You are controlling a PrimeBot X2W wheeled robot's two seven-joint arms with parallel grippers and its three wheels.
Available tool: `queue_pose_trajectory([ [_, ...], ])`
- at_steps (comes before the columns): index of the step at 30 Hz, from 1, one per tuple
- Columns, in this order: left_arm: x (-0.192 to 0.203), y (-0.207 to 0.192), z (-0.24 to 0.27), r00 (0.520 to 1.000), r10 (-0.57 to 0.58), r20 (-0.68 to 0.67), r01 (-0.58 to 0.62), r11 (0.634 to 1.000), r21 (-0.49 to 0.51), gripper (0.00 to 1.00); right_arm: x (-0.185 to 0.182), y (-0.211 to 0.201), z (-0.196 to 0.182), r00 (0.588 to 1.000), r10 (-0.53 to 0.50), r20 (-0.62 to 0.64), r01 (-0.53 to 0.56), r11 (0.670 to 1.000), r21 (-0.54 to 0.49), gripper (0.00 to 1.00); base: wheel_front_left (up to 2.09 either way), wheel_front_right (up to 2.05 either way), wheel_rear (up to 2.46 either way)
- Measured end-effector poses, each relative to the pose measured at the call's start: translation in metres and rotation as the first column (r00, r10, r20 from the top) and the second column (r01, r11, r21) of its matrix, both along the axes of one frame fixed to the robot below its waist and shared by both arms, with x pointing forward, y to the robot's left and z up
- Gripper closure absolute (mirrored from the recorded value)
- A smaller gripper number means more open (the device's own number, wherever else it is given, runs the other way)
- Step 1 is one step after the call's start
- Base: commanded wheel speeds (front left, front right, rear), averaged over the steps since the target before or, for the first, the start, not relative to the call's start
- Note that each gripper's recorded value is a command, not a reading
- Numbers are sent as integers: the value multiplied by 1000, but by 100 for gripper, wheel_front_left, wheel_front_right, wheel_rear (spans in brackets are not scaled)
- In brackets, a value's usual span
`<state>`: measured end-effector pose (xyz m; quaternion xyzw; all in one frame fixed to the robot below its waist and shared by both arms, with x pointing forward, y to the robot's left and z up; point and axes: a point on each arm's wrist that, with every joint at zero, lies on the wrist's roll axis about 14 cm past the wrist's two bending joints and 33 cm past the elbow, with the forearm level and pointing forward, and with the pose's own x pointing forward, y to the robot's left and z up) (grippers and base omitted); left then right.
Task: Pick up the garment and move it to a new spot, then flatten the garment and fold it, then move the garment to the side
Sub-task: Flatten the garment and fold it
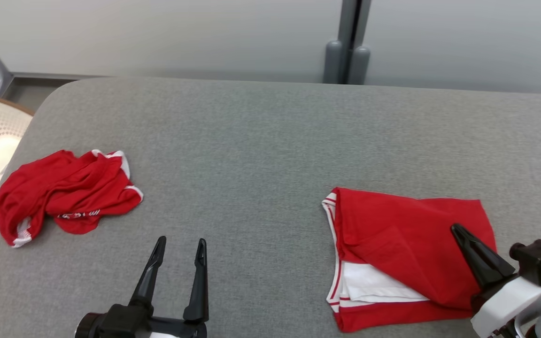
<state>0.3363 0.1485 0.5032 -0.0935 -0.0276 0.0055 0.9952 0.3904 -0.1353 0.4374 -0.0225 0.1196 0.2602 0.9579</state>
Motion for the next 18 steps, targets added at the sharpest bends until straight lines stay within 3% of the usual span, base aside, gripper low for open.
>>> queue_pose_trajectory([
  [6, 0, 0, -1, 1000, 7, -6, -7, 1000, -6, 0, 13, 11, -34, 987, 129, -96, -142, 981, -133, 100, 0, 0, 0],
  [9, 2, 1, -2, 1000, 15, -12, -15, 1000, -11, 0, 16, 13, -44, 979, 152, -133, -171, 974, -147, 100, 0, 0, 0],
  [12, 2, 3, -6, 999, 29, -27, -29, 999, -14, 0, 12, 22, -59, 961, 194, -198, -222, 965, -136, 100, 0, 0, 0],
  [18, 4, 12, -10, 997, 66, -45, -67, 998, -5, 0, -11, 50, -76, 902, 290, -320, -311, 950, -18, 100, 0, 0, 0],
])
